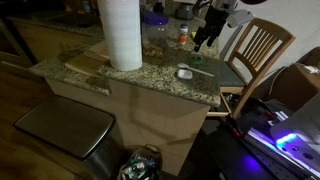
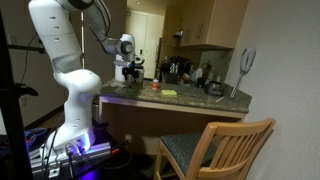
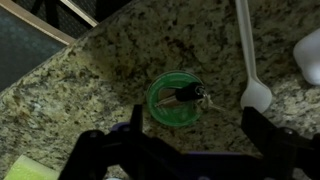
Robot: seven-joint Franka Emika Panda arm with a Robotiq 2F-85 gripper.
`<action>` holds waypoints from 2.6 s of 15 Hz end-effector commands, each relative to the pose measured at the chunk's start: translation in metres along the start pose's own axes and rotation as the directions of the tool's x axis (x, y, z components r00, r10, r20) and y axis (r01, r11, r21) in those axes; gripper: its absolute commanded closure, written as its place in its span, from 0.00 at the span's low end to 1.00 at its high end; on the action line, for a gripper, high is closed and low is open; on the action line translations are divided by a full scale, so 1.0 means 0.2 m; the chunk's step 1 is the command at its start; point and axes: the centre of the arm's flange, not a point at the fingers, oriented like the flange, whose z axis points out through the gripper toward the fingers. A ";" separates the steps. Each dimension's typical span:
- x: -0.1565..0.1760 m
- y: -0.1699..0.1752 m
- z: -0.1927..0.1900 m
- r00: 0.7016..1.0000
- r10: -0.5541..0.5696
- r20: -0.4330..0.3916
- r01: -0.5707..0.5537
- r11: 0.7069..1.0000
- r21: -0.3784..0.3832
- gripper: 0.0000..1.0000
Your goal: Put the keys on top of the container and then put them back in the bowl
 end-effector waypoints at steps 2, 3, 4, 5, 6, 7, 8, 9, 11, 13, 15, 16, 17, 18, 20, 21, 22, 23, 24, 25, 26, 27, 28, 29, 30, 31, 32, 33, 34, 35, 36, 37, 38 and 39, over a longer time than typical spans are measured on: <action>-0.03 -0.03 0.02 1.000 -0.008 0.016 0.008 1.000 -0.025 0.00; -0.04 -0.03 0.03 1.000 -0.009 0.024 0.009 0.999 -0.032 0.00; -0.04 -0.03 0.04 1.000 -0.009 0.027 0.010 0.999 -0.034 0.00; -0.04 -0.03 0.04 1.000 -0.009 0.028 0.010 0.999 -0.034 0.00; -0.04 -0.03 0.04 1.000 -0.009 0.029 0.010 0.999 -0.034 0.00; -0.02 -0.01 0.09 0.999 0.010 0.050 -0.008 0.999 -0.042 0.00; -0.02 0.00 0.13 0.999 0.021 0.044 -0.019 0.999 -0.043 0.00; -0.02 0.01 0.16 0.998 0.044 0.037 -0.042 0.998 -0.048 0.00; 0.00 0.01 0.18 0.997 0.071 0.024 -0.070 0.996 -0.059 0.00; 0.01 0.02 0.21 0.995 0.095 0.017 -0.094 0.994 -0.064 0.00; -0.01 0.01 0.16 0.996 0.084 0.026 -0.083 0.995 -0.058 0.00; -0.01 0.01 0.18 0.995 0.093 0.027 -0.091 0.994 -0.060 0.00; 0.00 0.02 0.19 0.995 0.097 0.028 -0.095 0.994 -0.061 0.00; -0.01 0.01 0.19 0.995 0.095 0.031 -0.094 0.994 -0.051 0.25; 0.00 0.01 0.18 0.995 0.097 0.025 -0.096 0.994 -0.046 0.34; 0.00 0.01 0.18 0.996 0.092 0.019 -0.091 0.995 -0.051 0.41; 0.00 0.01 0.18 0.996 0.089 0.018 -0.088 0.995 -0.052 0.48; 0.00 0.01 0.18 0.996 0.089 0.021 -0.088 0.995 -0.056 0.56; -0.01 0.01 0.18 0.996 0.090 0.022 -0.088 0.994 -0.058 0.62; -0.01 0.01 0.18 0.996 0.088 0.025 -0.087 0.995 -0.056 0.69; -0.01 0.01 0.18 0.996 0.089 0.024 -0.087 0.994 -0.062 0.76; 0.00 0.01 0.18 0.996 0.087 0.021 -0.085 0.994 -0.064 0.83; 0.00 0.01 0.17 0.996 0.086 0.019 -0.084 0.995 -0.061 0.90; 0.00 0.01 0.17 0.996 0.085 0.021 -0.084 0.995 -0.062 0.97; 0.00 0.01 0.17 0.996 0.084 0.022 -0.083 0.995 -0.063 1.00; 0.00 0.01 0.17 0.996 0.081 0.024 -0.080 0.995 -0.059 1.00; 0.00 0.01 0.17 0.997 0.079 0.022 -0.078 0.995 -0.063 1.00; 0.00 0.01 0.17 0.997 0.078 0.021 -0.076 0.995 -0.068 0.98; 0.00 0.01 0.17 0.997 0.076 0.020 -0.075 0.995 -0.071 0.98; 0.00 0.01 0.18 0.997 0.072 0.014 -0.071 0.995 -0.074 0.98; 0.00 0.01 0.18 0.997 0.072 0.002 -0.071 0.995 -0.075 0.98; 0.00 0.01 0.18 0.997 0.077 -0.016 -0.078 0.994 -0.072 0.98; 0.01 0.00 0.18 0.996 0.086 -0.038 -0.088 0.994 -0.056 0.98; 0.03 0.00 0.18 0.992 0.104 -0.075 -0.108 0.993 -0.056 0.98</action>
